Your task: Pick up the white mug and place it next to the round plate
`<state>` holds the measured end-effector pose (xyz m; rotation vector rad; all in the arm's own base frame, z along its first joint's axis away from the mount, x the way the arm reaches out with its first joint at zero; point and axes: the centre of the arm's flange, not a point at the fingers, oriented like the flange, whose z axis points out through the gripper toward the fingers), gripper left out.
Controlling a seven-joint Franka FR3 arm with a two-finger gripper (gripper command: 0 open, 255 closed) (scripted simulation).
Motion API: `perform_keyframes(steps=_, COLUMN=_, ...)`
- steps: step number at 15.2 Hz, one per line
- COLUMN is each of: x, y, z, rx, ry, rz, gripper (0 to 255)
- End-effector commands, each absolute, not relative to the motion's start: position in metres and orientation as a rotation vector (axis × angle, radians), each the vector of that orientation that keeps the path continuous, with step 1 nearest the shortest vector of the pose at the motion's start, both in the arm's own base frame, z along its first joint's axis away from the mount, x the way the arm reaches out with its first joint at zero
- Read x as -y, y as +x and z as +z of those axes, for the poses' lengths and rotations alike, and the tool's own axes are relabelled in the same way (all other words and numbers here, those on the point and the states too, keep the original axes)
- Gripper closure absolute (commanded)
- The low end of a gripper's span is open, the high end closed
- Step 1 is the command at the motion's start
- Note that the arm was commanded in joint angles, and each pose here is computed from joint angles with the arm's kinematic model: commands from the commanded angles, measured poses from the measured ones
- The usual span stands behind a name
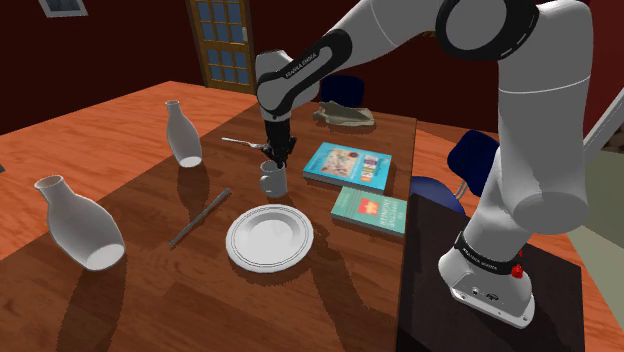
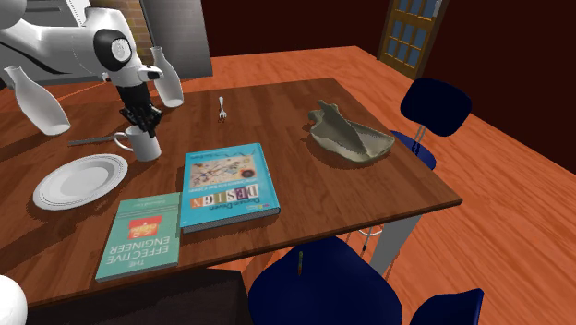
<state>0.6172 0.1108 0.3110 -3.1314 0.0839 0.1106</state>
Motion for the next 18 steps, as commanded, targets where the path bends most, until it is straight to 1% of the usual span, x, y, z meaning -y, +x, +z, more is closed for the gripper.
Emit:
perform_keyframes(steps=1, x=-0.111, y=0.617, z=0.309, rx=-0.084, ry=-3.131, rz=0.110, gripper=255)
perform_keyframes(steps=6, x=-0.111, y=0.617, z=0.309, rx=-0.084, ry=-3.131, rz=0.110, gripper=255)
perform_keyframes(steps=7, x=-0.111, y=0.617, z=0.309, rx=-0.084, ry=-3.131, rz=0.110, gripper=0)
perform_keyframes(steps=12, x=-0.111, y=0.617, z=0.309, rx=-0.084, ry=-3.131, rz=0.110, gripper=0)
perform_keyframes(steps=16, x=-0.110, y=0.621, z=0.359, rx=-0.084, ry=-3.131, rz=0.110, gripper=0)
perform_keyframes(steps=18, x=-0.110, y=0.621, z=0.359, rx=-0.084, ry=-3.131, rz=0.110, gripper=0)
